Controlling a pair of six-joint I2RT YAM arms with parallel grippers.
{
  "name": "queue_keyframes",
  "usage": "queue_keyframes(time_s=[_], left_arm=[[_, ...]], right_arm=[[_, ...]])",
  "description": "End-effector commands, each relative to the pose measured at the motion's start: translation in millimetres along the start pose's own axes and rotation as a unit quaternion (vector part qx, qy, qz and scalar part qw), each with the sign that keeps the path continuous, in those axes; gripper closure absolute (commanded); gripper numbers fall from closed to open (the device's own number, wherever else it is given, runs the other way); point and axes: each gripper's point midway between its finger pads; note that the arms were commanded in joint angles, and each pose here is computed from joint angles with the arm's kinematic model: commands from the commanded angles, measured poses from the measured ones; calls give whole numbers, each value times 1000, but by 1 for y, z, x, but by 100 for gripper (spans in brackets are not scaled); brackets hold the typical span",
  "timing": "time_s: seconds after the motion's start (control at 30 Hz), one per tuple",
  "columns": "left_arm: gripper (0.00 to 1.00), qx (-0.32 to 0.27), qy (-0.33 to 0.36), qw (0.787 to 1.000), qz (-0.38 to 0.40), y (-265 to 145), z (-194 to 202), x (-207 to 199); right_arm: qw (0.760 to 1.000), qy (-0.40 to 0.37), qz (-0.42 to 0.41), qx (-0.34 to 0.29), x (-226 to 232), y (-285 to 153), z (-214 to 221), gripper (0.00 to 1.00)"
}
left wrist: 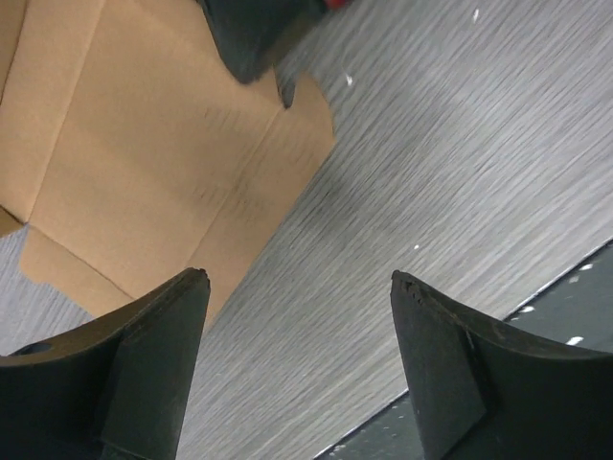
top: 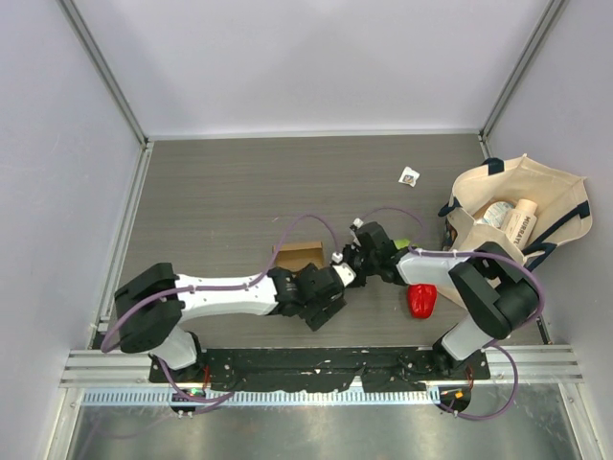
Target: Fold the paper box
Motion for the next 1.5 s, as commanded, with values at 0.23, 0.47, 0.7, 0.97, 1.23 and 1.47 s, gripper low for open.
queue_keyframes(time_s=[0.23, 0.47, 0.7, 0.97, 1.23, 1.47], left_arm=[[22, 43, 205, 964, -163, 8, -10, 6], [53, 60, 218, 941, -250, 9, -15, 21], [96, 45, 214, 943, -250, -4, -21, 24], [100, 20, 77, 985, -153, -29, -29, 25], [100, -52, -264, 963, -27, -79, -62, 78], [100, -69, -558, 827, -10, -95, -68, 151]], right_arm=[[993, 62, -58, 83, 13, -21, 19, 100], [992, 54, -75, 86, 23, -33, 18, 100], [996, -8, -74, 49, 38, -46, 1, 96], [983, -140, 29, -116, 57, -97, -72, 30], [948, -173, 90, -252, 77, -164, -124, 24], [937, -230, 92, -247, 65, -158, -111, 25]])
Point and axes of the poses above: each gripper's point midway between its finger pads, its own y axis out along the fingers, its own x axis along the line the jaws close on, z = x × y, and after that the axes turned 10 degrees about y, right-handed
